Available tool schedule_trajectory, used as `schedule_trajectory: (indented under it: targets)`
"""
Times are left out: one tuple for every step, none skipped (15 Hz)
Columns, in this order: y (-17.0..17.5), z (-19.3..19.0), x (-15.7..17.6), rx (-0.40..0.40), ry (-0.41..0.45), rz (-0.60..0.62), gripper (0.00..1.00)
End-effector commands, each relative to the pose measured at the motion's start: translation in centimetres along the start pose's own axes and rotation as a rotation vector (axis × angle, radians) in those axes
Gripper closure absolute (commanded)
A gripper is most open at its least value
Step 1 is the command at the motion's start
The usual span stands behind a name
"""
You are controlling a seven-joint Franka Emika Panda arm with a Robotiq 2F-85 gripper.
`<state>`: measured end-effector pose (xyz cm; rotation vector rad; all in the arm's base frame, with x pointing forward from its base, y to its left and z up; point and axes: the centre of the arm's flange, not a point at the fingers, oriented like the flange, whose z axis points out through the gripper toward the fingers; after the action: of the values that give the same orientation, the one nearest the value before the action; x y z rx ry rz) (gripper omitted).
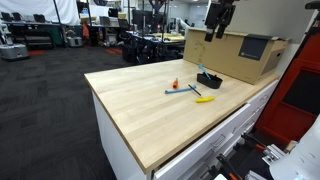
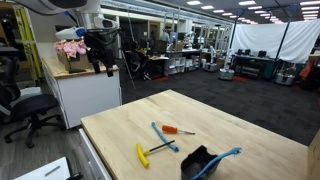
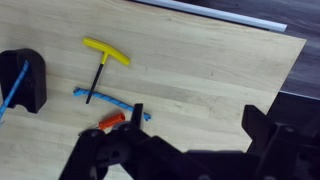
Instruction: Move the black object to the left
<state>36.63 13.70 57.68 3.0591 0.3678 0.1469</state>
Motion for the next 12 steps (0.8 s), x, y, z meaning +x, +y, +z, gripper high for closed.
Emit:
schedule_trajectory:
  targets:
    - [0.0, 0.0, 0.0, 0.000, 0.000, 0.000, 0.00]
    - [0.4, 0.3, 0.2, -0.006, -0.004, 0.002, 0.00]
    - [1.2, 0.7, 0.4, -0.010, -0.020, 0.012, 0.00]
    - [2.0, 1.0, 0.6, -0.009, -0.017, 0.005, 0.00]
    - [3.1, 1.4, 0.8, -0.013, -0.022, 0.005, 0.00]
    - [4.1, 1.8, 1.0, -0.019, -0.018, 0.009, 0.00]
    - [5.3, 2.1, 1.1, -0.027, -0.018, 0.003, 0.00]
    - [6.6, 2.6, 1.4, -0.034, -0.018, -0.001, 0.00]
    - [8.2, 3.1, 1.7, -0.036, -0.018, -0.013, 0.00]
    - [9.6, 3.8, 2.0, -0.039, -0.019, -0.024, 0.00]
    - [11.2, 4.6, 2.4, -0.040, -0.021, -0.033, 0.00]
    - [12.9, 5.4, 2.8, -0.033, -0.025, -0.047, 0.00]
